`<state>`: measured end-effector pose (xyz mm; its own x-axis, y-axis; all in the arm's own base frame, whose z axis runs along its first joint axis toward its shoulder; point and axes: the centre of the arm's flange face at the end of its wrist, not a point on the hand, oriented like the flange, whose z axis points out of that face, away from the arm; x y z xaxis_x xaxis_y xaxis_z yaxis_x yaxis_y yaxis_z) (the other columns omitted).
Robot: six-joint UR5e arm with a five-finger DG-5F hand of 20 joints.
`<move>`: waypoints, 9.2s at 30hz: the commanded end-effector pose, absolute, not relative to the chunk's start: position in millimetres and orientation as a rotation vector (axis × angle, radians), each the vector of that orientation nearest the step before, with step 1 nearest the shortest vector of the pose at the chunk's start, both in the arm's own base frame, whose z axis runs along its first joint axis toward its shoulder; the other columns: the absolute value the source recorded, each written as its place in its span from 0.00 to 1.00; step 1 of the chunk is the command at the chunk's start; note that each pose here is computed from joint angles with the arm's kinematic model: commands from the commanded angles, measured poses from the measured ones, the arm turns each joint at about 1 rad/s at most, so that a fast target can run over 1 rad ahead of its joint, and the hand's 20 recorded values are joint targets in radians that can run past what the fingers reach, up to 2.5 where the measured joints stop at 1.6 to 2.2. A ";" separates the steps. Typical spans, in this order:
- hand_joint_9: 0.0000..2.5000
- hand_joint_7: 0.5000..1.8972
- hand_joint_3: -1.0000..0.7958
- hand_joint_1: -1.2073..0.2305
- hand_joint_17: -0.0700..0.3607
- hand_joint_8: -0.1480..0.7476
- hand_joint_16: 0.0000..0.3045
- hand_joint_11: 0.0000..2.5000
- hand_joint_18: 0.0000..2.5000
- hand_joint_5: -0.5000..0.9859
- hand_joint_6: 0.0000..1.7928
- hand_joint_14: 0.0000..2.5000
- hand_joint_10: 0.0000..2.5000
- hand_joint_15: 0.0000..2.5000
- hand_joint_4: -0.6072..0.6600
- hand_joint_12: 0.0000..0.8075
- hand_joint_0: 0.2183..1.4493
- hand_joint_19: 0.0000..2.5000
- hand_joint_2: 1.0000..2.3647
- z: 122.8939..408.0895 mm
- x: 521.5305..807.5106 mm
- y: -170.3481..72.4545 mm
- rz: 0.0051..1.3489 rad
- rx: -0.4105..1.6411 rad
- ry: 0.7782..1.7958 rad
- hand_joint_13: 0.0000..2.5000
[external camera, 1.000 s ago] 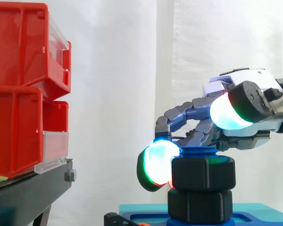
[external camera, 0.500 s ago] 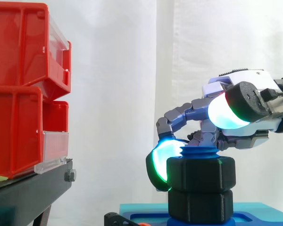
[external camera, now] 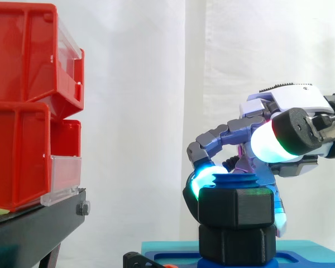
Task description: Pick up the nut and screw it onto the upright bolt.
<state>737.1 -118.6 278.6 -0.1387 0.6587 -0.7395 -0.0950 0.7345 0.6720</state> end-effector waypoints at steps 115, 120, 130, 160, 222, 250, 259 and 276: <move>0.34 0.52 0.28 0.48 0.41 0.45 0.16 0.00 0.01 0.36 0.28 0.00 0.00 0.00 0.65 0.43 0.20 0.00 0.00 270.7 734.6 -114.5 0.701 0.472 1.599 0.15; 0.39 0.54 0.28 0.48 0.40 0.44 0.15 0.00 0.03 0.37 0.28 0.00 0.00 0.00 0.63 0.41 0.21 0.00 0.00 270.8 734.7 -114.6 0.700 0.473 1.597 0.17; 0.46 0.55 0.28 0.50 0.38 0.42 0.14 0.00 0.08 0.38 0.28 0.00 0.00 0.00 0.58 0.39 0.21 0.00 0.00 271.5 733.1 -119.8 0.696 0.475 1.599 0.22; 0.55 0.38 0.28 0.51 0.38 0.45 0.14 0.05 0.23 0.33 0.28 0.00 0.00 0.03 0.65 0.38 0.21 0.06 0.00 318.7 700.4 -137.2 0.629 0.495 1.680 0.34; 0.04 0.07 0.28 0.48 0.49 0.43 0.21 0.00 0.00 0.16 0.28 0.00 0.00 0.00 0.55 0.49 0.15 0.00 0.00 287.1 742.0 -118.2 0.758 0.453 1.497 0.00; 0.06 0.10 0.28 0.50 0.49 0.44 0.21 0.00 0.00 0.17 0.28 0.00 0.00 0.00 0.58 0.49 0.15 0.00 0.00 274.3 735.6 -120.4 0.731 0.447 1.528 0.00; 0.07 0.11 0.28 0.49 0.50 0.45 0.21 0.00 0.00 0.18 0.28 0.00 0.00 0.00 0.59 0.49 0.15 0.00 0.00 273.0 734.4 -120.6 0.717 0.442 1.541 0.00; 0.11 0.13 0.28 0.50 0.49 0.47 0.21 0.00 0.00 0.19 0.28 0.00 0.00 0.00 0.62 0.49 0.15 0.00 0.00 268.6 730.2 -118.7 0.695 0.446 1.586 0.03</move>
<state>730.7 -118.7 269.0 -0.1371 0.6493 -0.7481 -0.1140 0.7399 0.6630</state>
